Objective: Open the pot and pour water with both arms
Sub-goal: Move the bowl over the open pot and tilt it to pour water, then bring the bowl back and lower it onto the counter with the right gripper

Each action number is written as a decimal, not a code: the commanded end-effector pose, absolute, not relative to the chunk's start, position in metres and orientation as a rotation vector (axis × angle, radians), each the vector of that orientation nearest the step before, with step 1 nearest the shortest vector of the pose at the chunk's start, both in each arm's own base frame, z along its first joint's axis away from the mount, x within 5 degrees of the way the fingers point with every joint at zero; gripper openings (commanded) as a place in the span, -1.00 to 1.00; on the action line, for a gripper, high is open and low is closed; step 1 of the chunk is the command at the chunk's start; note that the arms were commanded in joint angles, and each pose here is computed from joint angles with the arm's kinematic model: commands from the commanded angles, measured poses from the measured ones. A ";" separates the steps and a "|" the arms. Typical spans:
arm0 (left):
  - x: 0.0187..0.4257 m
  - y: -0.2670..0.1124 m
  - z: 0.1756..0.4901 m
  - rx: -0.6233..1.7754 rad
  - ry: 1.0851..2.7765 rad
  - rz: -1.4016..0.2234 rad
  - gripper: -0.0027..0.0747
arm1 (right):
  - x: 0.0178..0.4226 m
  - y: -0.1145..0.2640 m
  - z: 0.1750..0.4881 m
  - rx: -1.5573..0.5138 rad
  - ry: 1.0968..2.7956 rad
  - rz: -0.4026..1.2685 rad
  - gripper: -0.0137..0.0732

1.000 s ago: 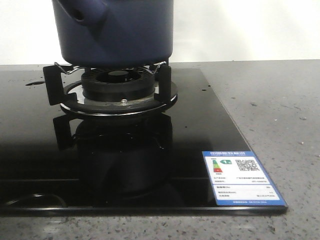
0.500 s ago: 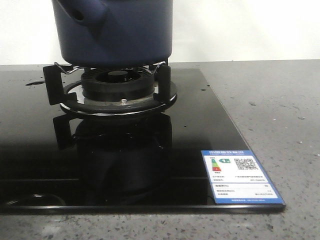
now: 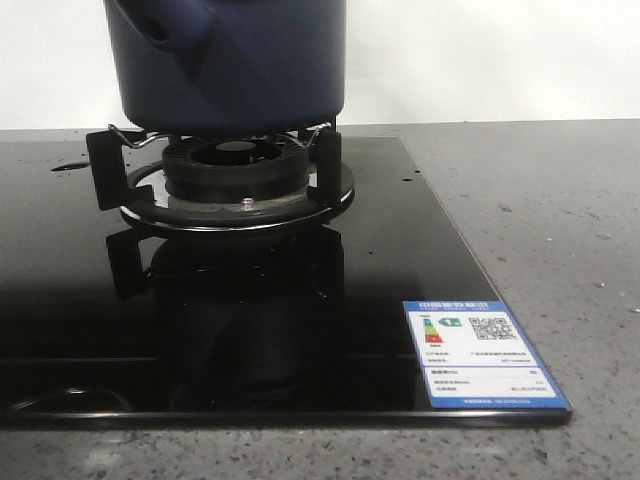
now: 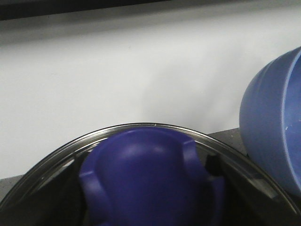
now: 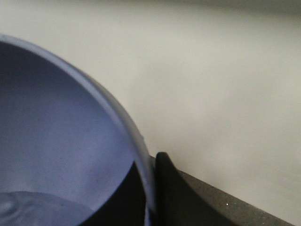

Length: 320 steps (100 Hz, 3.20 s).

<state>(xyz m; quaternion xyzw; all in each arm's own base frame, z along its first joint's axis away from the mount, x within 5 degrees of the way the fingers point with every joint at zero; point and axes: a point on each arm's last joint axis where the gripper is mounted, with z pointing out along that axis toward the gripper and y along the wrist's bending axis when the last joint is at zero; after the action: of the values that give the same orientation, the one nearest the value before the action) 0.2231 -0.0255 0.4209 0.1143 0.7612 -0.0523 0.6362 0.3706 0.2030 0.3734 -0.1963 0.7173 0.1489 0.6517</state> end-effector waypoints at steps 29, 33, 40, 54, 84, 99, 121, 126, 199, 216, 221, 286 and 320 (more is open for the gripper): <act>0.216 -0.021 0.444 0.201 1.613 -0.096 0.02 | 0.337 0.191 0.403 -0.320 1.245 0.268 -0.78; 0.216 -0.021 0.444 0.201 1.613 -0.096 0.02 | 0.333 0.189 0.404 -0.300 1.208 0.262 -0.78; 0.216 -0.021 0.444 0.201 1.613 -0.096 0.02 | 0.327 0.185 0.406 -0.266 1.146 0.255 -0.78; 0.216 -0.021 0.444 0.201 1.613 -0.096 0.02 | 0.321 0.180 0.412 -0.233 1.072 0.245 -0.78; 0.216 -0.021 0.444 0.201 1.613 -0.096 0.02 | 0.317 0.177 0.419 -0.196 0.981 0.232 -0.78; 0.216 -0.021 0.444 0.201 1.613 -0.096 0.02 | 0.317 0.176 0.420 -0.191 0.963 0.228 -0.78; 0.216 -0.021 0.444 0.201 1.613 -0.096 0.02 | 0.315 0.176 0.423 -0.196 0.927 0.220 -0.78; 0.216 -0.021 0.444 0.201 1.613 -0.096 0.02 | 0.315 0.177 0.423 -0.204 0.915 0.216 -0.78; 0.216 -0.021 0.444 0.201 1.613 -0.096 0.02 | 0.310 0.174 0.430 -0.174 0.827 0.205 -0.78; 0.216 -0.021 0.444 0.201 1.613 -0.096 0.02 | 0.310 0.174 0.430 -0.174 0.827 0.205 -0.78; 0.216 -0.021 0.444 0.201 1.613 -0.096 0.02 | 0.310 0.174 0.430 -0.174 0.827 0.205 -0.78; 0.214 -0.034 0.449 0.169 1.592 -0.243 0.02 | 0.295 0.115 0.485 -0.276 1.417 0.315 -0.78; 0.204 -0.074 0.455 0.297 1.516 -0.392 0.02 | 0.286 0.002 0.453 -0.133 2.208 0.207 -0.78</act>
<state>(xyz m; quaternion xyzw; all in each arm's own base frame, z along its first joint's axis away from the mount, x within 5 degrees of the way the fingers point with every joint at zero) 0.2122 -0.0746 0.4275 0.1643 0.7294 -0.1682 0.6424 0.3027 0.0265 0.4478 -0.0887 0.8625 0.0991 0.4883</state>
